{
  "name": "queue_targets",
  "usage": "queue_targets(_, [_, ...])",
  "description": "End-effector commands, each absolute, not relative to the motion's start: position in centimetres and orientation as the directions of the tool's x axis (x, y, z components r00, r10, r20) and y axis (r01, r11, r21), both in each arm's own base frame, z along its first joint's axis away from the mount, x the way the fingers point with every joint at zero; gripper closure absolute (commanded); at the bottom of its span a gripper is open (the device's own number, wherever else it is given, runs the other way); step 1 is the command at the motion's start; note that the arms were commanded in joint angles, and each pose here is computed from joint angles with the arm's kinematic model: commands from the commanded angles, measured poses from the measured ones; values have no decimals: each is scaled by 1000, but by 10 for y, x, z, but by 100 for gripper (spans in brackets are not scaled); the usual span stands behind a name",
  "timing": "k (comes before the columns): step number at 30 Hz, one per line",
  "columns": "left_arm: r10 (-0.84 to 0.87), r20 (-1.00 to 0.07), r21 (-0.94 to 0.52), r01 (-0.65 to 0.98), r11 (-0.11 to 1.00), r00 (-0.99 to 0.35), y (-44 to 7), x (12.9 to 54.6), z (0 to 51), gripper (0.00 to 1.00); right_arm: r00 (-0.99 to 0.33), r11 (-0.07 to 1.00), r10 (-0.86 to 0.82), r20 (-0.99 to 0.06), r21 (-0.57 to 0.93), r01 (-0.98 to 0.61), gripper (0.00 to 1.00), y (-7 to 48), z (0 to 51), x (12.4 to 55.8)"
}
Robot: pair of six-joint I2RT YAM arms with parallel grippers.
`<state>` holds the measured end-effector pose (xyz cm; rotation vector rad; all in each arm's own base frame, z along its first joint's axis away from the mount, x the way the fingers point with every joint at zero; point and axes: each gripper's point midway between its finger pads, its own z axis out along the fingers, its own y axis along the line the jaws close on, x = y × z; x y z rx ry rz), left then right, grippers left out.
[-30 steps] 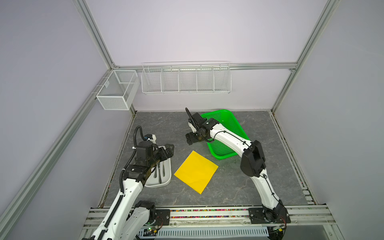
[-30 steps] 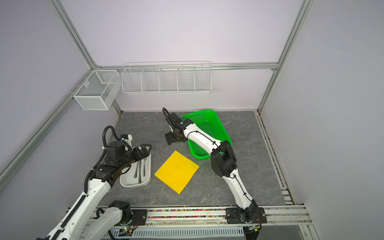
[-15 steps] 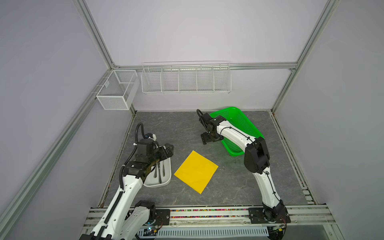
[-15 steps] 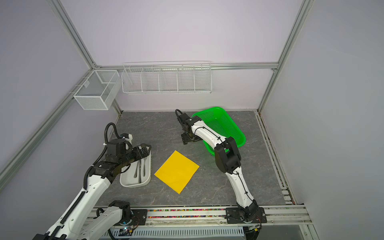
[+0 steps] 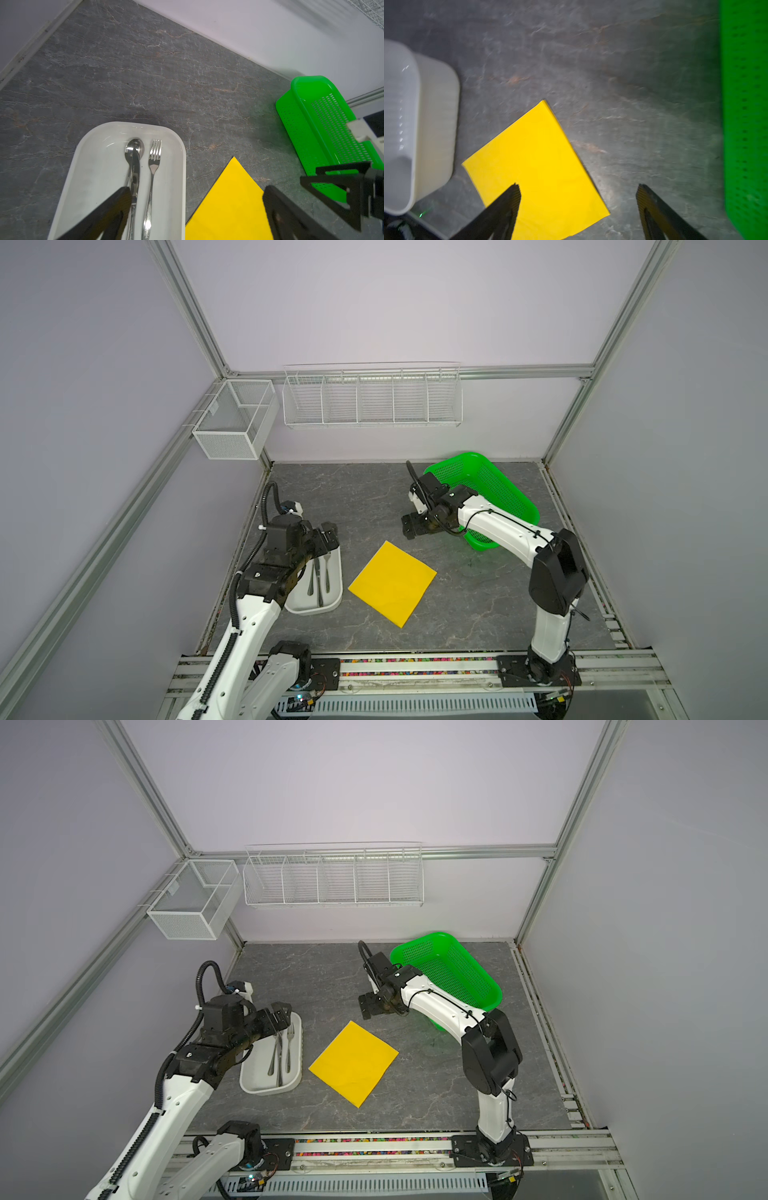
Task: Place the utensils on the paper napkin and roll it up
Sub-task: 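Lower the left gripper over the white tray while the right gripper hovers above the napkin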
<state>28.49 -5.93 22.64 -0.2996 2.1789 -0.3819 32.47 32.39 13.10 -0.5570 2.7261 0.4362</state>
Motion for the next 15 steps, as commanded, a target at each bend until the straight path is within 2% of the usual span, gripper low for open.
queue_targets(1, [-356,-745,-351,-123,928,-564,-48,277,227,1,-866,801,-380,-324,353,-483,6,359,117,283])
queue_targets(5, [-357,-749,-346,-129,929,-558,-46,276,229,1,-894,813,-383,-234,375,-446,1,369,85,257])
queue_targets(9, [-352,-736,-351,-119,929,-579,-49,273,226,1,-908,810,-387,-162,411,-418,10,373,59,237])
queue_targets(15, [-355,-716,-350,-130,928,-602,-50,273,213,1,-915,845,-385,-122,353,-403,20,359,31,242])
